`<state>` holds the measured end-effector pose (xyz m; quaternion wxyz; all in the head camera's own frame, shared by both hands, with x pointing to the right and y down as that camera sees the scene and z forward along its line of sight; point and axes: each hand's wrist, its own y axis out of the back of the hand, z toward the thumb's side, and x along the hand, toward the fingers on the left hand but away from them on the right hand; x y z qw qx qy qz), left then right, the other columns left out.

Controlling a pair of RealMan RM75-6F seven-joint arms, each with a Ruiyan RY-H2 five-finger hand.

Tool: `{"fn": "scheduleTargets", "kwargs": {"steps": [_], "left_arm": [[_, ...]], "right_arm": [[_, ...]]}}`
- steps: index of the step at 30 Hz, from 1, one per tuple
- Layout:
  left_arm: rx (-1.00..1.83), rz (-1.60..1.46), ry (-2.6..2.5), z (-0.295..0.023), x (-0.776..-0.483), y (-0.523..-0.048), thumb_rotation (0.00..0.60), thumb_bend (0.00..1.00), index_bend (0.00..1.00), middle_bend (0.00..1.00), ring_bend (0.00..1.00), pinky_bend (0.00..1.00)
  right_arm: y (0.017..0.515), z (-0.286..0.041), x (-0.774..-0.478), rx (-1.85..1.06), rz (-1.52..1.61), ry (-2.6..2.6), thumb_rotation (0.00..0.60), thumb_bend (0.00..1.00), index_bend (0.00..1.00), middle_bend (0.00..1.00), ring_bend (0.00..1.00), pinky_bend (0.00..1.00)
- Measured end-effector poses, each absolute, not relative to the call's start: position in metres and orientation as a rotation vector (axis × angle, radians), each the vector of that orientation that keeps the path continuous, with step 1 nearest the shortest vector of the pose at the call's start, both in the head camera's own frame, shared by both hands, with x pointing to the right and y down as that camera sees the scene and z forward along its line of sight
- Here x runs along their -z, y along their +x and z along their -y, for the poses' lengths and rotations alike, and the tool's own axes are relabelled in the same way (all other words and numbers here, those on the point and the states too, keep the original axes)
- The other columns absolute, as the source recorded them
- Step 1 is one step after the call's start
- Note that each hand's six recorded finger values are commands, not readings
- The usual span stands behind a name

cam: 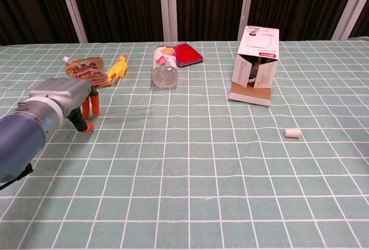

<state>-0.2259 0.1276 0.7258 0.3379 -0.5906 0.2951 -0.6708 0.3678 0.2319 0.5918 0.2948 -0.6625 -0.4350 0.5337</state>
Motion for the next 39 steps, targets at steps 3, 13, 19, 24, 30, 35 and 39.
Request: {"fn": "scheduleTargets", "kwargs": {"steps": [3,13,19,24,30,35,39], "left_arm": [[1.741,-0.779,-1.545,-0.127,-0.726,-0.224,0.6,0.46,0.45,0.45,0.07,0.0],[1.742,-0.773,-1.55,-0.128,-0.728,-0.221,0.6,0.47,0.46,0.46,0.07,0.0],[1.745,-0.762,-1.553,-0.129,-0.731,-0.22,0.6,0.57,0.48,0.48,0.09,0.0],[1.731,-0.77,-1.565,-0.13,-0.731,-0.218,0.6,0.68,0.49,0.49,0.09,0.0],[1.671,-0.785,-1.588,-0.13,-0.726,-0.213,0.6,0.71,0.5,0.5,0.1,0.0],[1.579,-0.796,-1.613,-0.129,-0.716,-0.209,0.6,0.71,0.5,0.5,0.1,0.0],[1.479,-0.797,-1.628,-0.126,-0.705,-0.207,0.6,0.71,0.5,0.5,0.09,0.0]], "right_arm": [[0.368,-0.232,-0.592,-1.421,1.158,-1.765,0.6,0.35,0.0,0.0,0.0,0.0],[0.367,-0.232,-0.592,-1.419,1.163,-1.769,0.6,0.35,0.0,0.0,0.0,0.0],[0.367,-0.233,-0.591,-1.418,1.166,-1.773,0.6,0.35,0.0,0.0,0.0,0.0],[0.367,-0.233,-0.591,-1.414,1.168,-1.773,0.6,0.35,0.0,0.0,0.0,0.0],[0.367,-0.233,-0.591,-1.417,1.167,-1.775,0.6,0.35,0.0,0.0,0.0,0.0],[0.368,-0.233,-0.592,-1.422,1.164,-1.772,0.6,0.35,0.0,0.0,0.0,0.0],[0.367,-0.231,-0.591,-1.419,1.165,-1.77,0.6,0.35,0.0,0.0,0.0,0.0]]}}
